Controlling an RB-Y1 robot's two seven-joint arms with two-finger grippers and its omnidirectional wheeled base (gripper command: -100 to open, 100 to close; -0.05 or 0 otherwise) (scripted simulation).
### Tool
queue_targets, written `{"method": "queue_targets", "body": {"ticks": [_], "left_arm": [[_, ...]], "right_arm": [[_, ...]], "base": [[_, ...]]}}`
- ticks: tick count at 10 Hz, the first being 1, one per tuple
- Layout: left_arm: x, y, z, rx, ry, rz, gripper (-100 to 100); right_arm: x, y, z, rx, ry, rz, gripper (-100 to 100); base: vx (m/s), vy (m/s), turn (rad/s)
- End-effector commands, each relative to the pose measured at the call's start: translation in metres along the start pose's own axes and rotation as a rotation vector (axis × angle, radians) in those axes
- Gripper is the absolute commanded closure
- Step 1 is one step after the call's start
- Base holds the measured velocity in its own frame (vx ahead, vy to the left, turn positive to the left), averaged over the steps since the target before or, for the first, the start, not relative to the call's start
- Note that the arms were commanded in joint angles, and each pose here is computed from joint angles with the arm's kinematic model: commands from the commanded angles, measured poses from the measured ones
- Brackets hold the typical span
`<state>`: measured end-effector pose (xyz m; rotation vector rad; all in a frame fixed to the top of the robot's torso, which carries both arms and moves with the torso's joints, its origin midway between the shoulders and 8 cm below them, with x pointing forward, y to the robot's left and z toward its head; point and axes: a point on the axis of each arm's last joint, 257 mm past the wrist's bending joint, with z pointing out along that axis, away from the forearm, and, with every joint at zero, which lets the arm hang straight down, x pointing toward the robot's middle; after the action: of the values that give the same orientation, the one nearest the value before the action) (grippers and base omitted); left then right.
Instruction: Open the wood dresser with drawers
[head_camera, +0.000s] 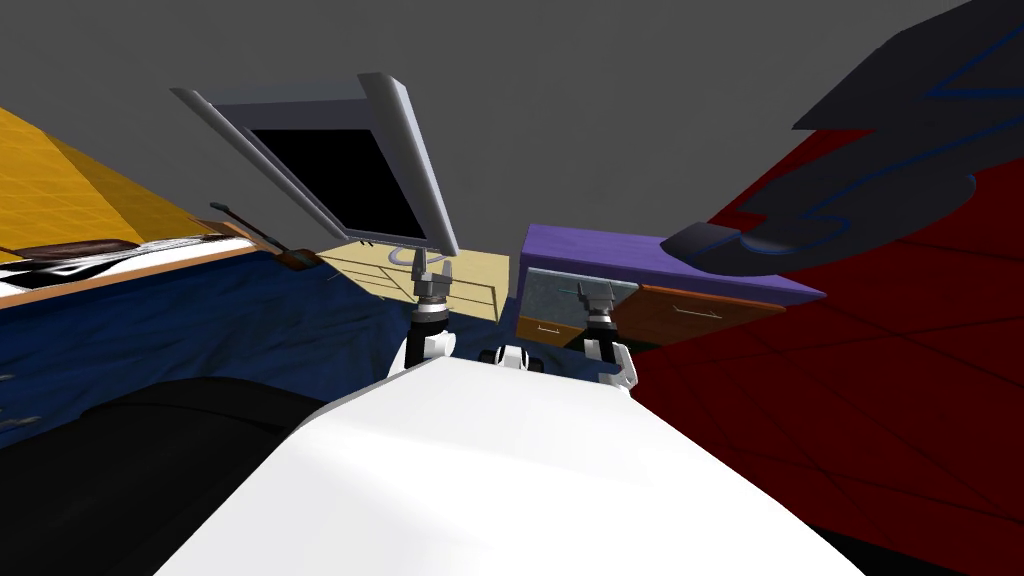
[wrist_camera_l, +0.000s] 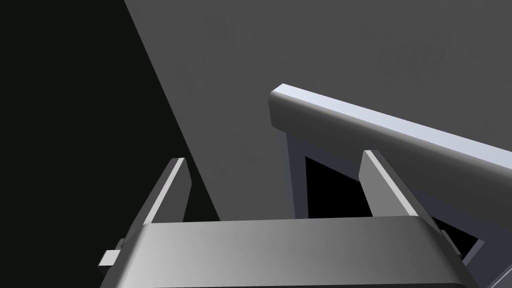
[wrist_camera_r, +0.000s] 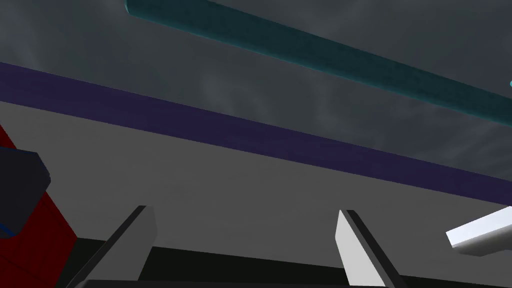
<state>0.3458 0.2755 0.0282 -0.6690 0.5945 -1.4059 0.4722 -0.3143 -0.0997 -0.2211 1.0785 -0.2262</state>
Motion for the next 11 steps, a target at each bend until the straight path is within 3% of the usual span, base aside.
{"method": "queue_targets", "body": {"ticks": [1, 5, 11], "left_arm": [[0.000, 0.000, 0.000, 0.000, 0.000, 0.000, 0], [0.000, 0.000, 0.000, 0.000, 0.000, 0.000, 0], [0.000, 0.000, 0.000, 0.000, 0.000, 0.000, 0]], "right_arm": [[0.011, -0.002, -0.001, -0.003, 0.023, -0.100, -100], [0.021, -0.005, -0.002, -0.007, 0.044, -0.219, -100], [0.049, -0.013, -0.008, -0.028, 0.106, -0.464, -100]], "base": [[0.009, 0.054, -0.045], [0.003, 0.055, -0.024], [0.006, 0.058, -0.026]]}}
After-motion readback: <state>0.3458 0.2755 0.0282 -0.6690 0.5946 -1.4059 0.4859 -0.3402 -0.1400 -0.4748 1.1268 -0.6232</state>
